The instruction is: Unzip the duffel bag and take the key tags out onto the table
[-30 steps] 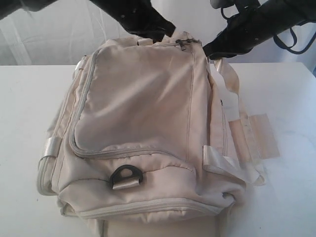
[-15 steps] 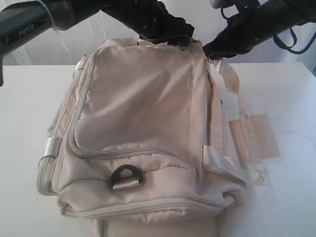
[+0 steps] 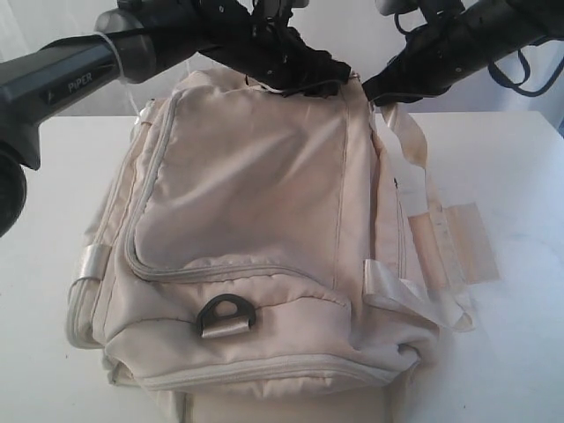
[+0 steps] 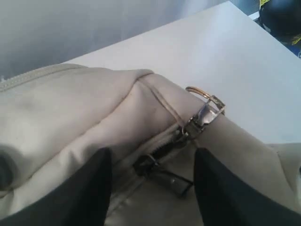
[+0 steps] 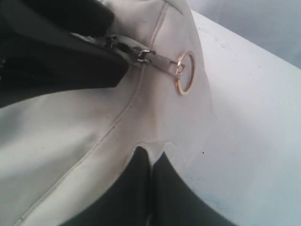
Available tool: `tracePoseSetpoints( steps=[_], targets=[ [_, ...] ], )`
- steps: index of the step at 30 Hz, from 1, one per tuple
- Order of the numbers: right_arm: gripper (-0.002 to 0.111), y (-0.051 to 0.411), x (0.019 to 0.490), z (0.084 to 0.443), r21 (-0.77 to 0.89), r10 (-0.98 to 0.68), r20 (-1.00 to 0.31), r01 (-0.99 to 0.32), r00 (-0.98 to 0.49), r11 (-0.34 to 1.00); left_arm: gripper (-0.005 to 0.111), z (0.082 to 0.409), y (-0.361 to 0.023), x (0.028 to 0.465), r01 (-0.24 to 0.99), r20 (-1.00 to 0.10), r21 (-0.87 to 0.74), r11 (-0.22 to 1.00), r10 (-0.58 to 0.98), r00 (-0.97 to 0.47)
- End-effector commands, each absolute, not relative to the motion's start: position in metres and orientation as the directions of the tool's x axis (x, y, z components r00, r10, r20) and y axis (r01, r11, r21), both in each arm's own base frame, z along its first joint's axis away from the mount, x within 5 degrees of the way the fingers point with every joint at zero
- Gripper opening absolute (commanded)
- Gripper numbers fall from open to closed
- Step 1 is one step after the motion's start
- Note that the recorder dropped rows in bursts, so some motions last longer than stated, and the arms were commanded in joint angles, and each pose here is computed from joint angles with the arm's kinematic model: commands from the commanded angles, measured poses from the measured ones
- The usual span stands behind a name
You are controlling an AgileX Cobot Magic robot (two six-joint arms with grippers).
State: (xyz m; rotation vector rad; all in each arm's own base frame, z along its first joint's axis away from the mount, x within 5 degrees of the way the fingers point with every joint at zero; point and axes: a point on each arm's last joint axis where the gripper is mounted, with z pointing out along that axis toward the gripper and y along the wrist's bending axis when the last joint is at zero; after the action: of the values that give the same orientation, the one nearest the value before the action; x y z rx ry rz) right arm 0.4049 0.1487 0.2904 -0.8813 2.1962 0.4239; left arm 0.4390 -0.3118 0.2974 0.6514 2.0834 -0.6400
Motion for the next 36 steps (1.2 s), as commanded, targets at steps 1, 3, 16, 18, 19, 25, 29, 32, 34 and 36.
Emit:
tracePoseSetpoints(
  steps=[1, 3, 16, 18, 19, 25, 29, 32, 34, 36],
  targets=[
    [0.0, 0.147, 0.403, 0.312, 0.035, -0.407, -0.78, -0.682, -0.476, 0.731, 0.046, 0.293, -0.314, 0.441, 0.64, -0.832, -0.215, 0.738, 0.205, -0.515],
    [0.0, 0.147, 0.403, 0.312, 0.035, -0.407, -0.78, -0.682, -0.476, 0.731, 0.036, 0.293, -0.314, 0.441, 0.64, -0.832, -0.215, 0.738, 0.205, -0.515],
    [0.0, 0.147, 0.403, 0.312, 0.034, -0.406, -0.78, -0.681, -0.475, 0.731, 0.0, 0.316, -0.305, 0.437, 0.683, -0.812, -0.039, 0.729, 0.376, -0.447],
    [0.0, 0.147, 0.403, 0.312, 0.034, -0.406, -0.78, -0.681, -0.475, 0.731, 0.0, 0.321, -0.302, 0.435, 0.686, -0.798, -0.006, 0.728, 0.41, -0.442],
    [0.0, 0.147, 0.403, 0.312, 0.034, -0.406, -0.78, -0.681, -0.475, 0.731, 0.0, 0.323, -0.302, 0.435, 0.688, -0.795, -0.006, 0.726, 0.413, -0.444],
    [0.0, 0.147, 0.403, 0.312, 0.034, -0.406, -0.78, -0.681, -0.475, 0.731, 0.006, 0.326, -0.303, 0.432, 0.713, -0.797, -0.002, 0.702, 0.429, -0.425],
    [0.0, 0.147, 0.403, 0.312, 0.034, -0.406, -0.78, -0.681, -0.475, 0.731, 0.034, 0.325, -0.305, 0.429, 0.758, -0.788, 0.003, 0.653, 0.468, -0.4],
    [0.0, 0.147, 0.403, 0.312, 0.034, -0.406, -0.78, -0.681, -0.475, 0.731, 0.053, 0.32, -0.309, 0.431, 0.761, -0.8, -0.007, 0.649, 0.453, -0.394],
    [0.0, 0.147, 0.403, 0.312, 0.034, -0.406, -0.78, -0.681, -0.475, 0.731, 0.055, 0.314, -0.31, 0.433, 0.761, -0.796, -0.016, 0.649, 0.452, -0.402],
    [0.0, 0.147, 0.403, 0.312, 0.035, -0.407, -0.779, -0.682, -0.476, 0.731, 0.053, 0.308, -0.312, 0.435, 0.761, -0.789, -0.02, 0.648, 0.458, -0.41]
  ],
)
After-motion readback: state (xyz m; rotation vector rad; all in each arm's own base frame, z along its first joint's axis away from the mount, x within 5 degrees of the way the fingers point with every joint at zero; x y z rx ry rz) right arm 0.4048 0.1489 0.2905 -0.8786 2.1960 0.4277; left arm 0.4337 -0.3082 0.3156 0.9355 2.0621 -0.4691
